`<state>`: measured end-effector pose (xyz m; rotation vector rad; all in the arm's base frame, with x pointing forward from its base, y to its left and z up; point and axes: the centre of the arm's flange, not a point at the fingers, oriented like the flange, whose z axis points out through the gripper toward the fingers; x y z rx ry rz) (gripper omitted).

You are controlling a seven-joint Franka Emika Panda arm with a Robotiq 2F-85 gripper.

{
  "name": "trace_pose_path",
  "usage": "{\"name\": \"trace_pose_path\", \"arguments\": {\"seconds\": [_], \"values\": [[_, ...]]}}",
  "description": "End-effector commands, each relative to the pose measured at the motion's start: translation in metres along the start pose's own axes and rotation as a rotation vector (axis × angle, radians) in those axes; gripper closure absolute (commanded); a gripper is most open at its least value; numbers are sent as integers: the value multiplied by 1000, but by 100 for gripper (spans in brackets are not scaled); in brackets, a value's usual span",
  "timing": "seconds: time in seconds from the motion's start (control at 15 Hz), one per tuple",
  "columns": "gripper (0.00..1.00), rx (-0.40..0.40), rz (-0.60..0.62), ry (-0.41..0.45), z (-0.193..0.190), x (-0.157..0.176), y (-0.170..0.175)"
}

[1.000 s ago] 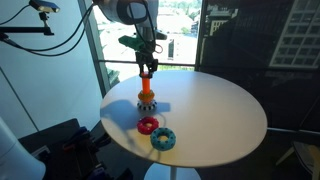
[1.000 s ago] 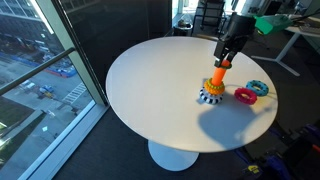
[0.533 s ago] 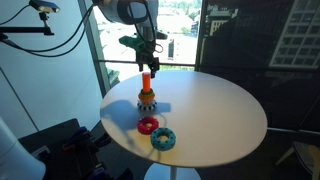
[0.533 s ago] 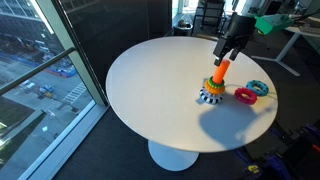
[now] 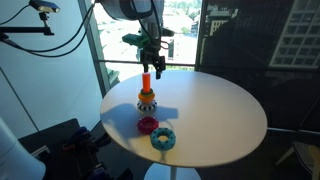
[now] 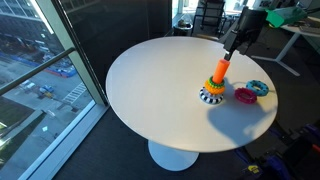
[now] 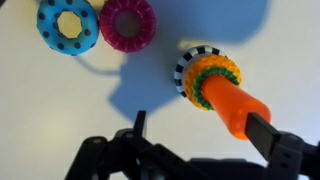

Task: Pick up the green ring from the table and put it on the ring holder

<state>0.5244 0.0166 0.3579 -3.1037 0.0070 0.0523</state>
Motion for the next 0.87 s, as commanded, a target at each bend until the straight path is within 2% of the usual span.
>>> {"name": "trace_pose_path", "arguments": {"seconds": [0.0, 0.33, 0.8], "values": [[0, -38, 42, -11, -16, -14, 25], [0, -85, 78, -52, -26, -25, 53], [0, -65, 79, -59, -22, -19, 62]]}}
